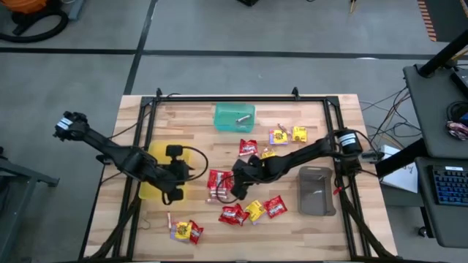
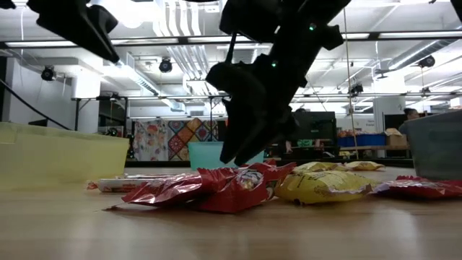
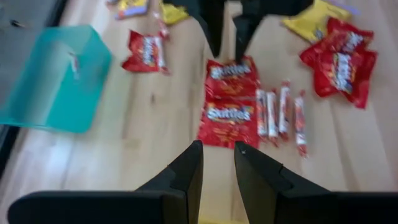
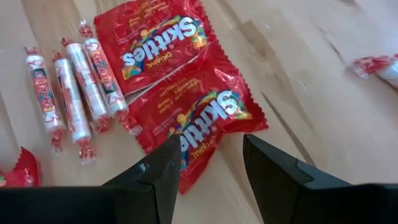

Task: Sort candy
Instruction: Put the red candy into the black bin

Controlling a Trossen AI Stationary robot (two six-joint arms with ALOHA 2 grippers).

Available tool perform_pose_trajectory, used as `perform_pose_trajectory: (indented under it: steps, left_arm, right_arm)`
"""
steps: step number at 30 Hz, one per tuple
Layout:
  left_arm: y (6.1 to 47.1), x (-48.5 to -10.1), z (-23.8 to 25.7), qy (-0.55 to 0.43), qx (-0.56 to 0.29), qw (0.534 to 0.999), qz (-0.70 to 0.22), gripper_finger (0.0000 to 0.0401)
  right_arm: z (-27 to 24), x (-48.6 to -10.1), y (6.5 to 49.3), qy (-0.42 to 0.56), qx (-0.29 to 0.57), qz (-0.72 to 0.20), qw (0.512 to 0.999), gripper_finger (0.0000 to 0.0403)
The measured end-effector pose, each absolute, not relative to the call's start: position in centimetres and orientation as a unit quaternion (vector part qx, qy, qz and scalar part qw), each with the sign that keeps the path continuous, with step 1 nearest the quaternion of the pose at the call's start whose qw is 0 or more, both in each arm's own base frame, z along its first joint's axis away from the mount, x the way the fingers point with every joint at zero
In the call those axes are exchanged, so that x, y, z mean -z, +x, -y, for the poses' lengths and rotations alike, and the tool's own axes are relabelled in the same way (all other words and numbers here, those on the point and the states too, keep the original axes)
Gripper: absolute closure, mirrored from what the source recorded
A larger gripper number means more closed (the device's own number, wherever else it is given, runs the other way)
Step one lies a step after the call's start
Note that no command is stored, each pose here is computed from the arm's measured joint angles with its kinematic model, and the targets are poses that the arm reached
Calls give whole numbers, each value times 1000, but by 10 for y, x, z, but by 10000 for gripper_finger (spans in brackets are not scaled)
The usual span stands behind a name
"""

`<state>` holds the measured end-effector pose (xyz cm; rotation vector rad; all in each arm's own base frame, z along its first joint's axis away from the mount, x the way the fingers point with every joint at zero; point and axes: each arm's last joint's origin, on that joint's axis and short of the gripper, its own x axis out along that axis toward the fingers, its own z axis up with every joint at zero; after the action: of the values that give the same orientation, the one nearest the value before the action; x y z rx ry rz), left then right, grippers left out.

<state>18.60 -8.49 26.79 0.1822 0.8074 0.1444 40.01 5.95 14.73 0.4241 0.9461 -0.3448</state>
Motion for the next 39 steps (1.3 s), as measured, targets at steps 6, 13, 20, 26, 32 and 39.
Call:
perform_pose_trajectory:
  steps: [6,13,20,26,32,39]
  left_arm:
    - [185,-271,83,93,-88,917,-378,325]
    - [188,-267,84,103,-100,914,-381,325]
    - [190,-263,85,99,-105,911,-386,325]
    - [192,-261,86,80,-115,911,-388,325]
    - [194,-257,87,54,-129,910,-390,325]
    - [197,-254,89,48,-134,909,-392,325]
  right_arm:
    - [-59,-127,406,207,172,-456,848,241]
    - [-60,-109,409,201,181,-465,843,295]
    - [-59,-110,409,175,169,-468,849,387]
    - [-58,-128,405,140,146,-466,862,394]
    - [-58,-176,388,105,122,-467,870,394]
    - [-60,-223,353,81,116,-492,859,394]
